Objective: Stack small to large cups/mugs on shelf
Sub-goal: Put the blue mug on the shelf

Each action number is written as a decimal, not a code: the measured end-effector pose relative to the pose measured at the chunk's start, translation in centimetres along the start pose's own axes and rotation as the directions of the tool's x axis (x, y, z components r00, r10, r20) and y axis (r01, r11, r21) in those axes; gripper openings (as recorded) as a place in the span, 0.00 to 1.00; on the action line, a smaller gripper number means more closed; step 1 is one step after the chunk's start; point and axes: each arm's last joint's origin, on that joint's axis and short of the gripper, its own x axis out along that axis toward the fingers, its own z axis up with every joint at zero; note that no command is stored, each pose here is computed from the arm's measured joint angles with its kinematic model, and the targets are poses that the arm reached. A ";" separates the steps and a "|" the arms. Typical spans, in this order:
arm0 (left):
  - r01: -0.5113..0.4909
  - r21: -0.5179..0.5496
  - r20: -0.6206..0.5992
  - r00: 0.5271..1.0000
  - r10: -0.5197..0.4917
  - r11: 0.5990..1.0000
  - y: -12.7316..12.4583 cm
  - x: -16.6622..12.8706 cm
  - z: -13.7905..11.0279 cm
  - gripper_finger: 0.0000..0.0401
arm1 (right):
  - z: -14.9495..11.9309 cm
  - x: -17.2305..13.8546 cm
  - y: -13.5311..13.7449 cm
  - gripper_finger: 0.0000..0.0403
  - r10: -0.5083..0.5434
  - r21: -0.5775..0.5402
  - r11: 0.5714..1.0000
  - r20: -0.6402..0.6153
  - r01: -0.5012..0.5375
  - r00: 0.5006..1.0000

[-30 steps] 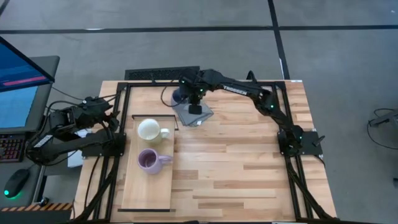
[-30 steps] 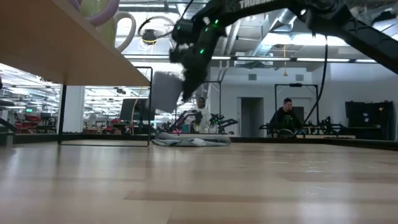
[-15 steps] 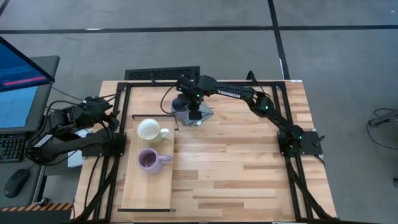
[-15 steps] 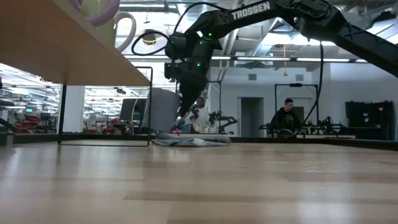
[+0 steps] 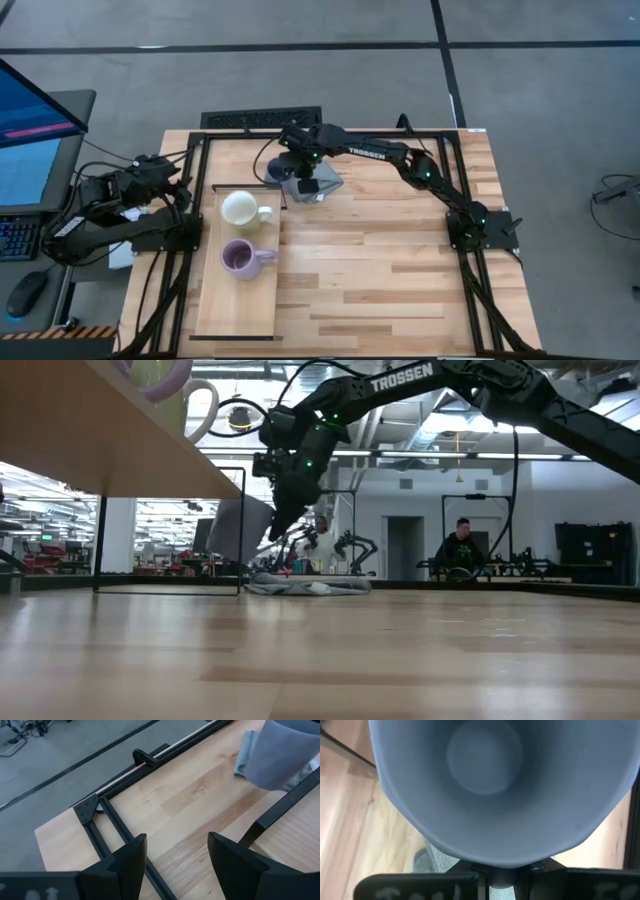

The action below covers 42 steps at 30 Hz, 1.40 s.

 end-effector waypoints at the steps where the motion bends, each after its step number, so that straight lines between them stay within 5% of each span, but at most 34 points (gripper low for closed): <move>1: 0.000 0.000 0.000 1.000 0.000 1.000 0.0 0.0 0.0 0.51 | 0.1 0.0 0.1 0.14 0.001 -0.004 1.000 0.007 -0.001 1.000; 42: -0.050 -0.034 0.015 0.999 0.051 0.998 0.1 0.0 0.1 0.51 | 0.1 2.4 0.2 0.14 0.001 -0.029 1.000 0.014 0.000 1.000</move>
